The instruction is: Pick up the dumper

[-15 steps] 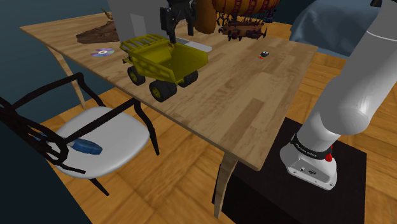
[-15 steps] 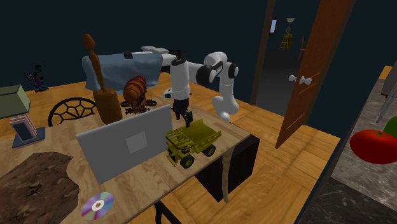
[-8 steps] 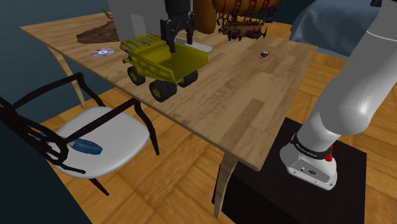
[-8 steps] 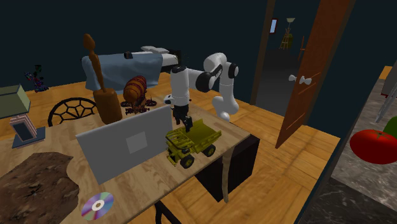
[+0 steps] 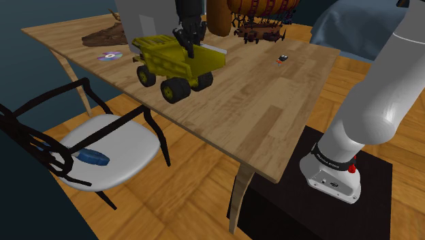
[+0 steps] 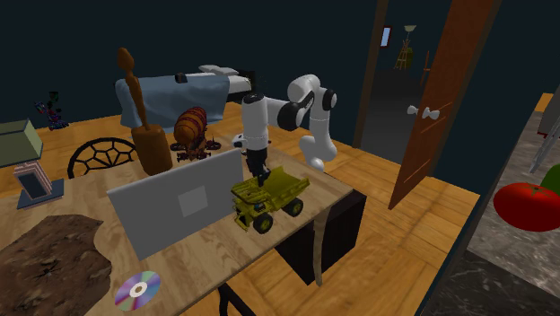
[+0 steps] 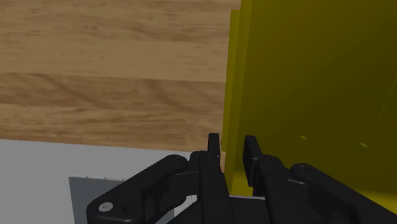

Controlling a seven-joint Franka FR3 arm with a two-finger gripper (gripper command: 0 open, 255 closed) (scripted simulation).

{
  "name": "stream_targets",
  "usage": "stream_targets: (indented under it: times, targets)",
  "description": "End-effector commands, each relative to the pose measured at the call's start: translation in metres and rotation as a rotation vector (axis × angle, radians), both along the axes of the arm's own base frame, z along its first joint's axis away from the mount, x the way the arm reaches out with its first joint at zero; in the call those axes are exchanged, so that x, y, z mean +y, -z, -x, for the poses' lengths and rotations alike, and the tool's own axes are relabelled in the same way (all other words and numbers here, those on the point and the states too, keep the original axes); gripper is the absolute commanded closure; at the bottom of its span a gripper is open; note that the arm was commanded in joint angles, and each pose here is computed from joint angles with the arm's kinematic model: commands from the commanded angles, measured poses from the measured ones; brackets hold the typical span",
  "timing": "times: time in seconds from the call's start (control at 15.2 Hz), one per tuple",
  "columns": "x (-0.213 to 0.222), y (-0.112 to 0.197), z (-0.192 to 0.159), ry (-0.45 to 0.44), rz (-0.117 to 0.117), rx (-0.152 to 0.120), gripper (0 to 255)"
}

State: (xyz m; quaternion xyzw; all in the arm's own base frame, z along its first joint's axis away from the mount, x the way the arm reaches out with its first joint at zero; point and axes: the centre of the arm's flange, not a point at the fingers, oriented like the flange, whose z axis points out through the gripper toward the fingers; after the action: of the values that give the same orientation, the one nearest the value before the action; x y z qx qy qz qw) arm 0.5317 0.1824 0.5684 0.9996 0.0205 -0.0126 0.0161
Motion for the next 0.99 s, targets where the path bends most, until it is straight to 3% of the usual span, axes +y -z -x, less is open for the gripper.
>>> stream_targets:
  times: [0.0,0.92]
  targets:
    - [-0.004,0.004,-0.001,0.005,0.006,0.008,255]
    - [-0.005,-0.06,-0.001,0.005,0.006,0.009,255]
